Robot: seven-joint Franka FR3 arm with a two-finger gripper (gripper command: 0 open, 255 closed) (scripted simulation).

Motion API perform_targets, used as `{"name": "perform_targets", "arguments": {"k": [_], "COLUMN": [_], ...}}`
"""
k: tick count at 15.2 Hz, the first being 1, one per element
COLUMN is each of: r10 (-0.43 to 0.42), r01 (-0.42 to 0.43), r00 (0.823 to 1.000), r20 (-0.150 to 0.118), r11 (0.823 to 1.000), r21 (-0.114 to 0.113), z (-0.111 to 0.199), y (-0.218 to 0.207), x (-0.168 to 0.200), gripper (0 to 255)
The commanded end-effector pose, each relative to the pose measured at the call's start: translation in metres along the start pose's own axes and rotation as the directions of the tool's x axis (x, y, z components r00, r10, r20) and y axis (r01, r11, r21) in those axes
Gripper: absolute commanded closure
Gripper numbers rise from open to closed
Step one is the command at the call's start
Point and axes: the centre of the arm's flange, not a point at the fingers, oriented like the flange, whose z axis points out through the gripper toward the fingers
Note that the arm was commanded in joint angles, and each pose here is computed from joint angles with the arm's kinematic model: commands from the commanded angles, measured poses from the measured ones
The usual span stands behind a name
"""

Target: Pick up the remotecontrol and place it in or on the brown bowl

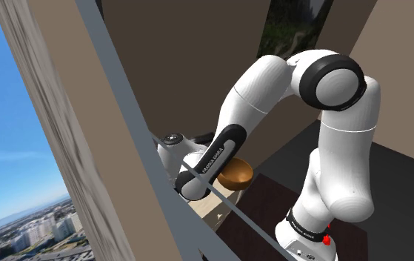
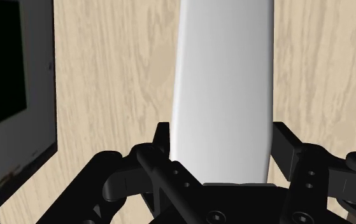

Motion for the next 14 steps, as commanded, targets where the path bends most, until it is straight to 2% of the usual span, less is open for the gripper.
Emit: {"name": "perform_targets", "arguments": {"k": [1, 5, 14], "r10": [0.0, 0.0, 0.0], "r01": [0.0, 0.0, 0.0], "r00": [1.0, 1.0, 1.0], "r20": [0.0, 0.0, 0.0], "r11": [1.0, 1.0, 1.0], "r21": [0.0, 0.0, 0.0], "z": [0.0, 0.0, -0.048], "y": [0.0, 0.0, 0.0], "x": [0.0, 0.0, 0.0], "gripper": [255, 255, 255]}}
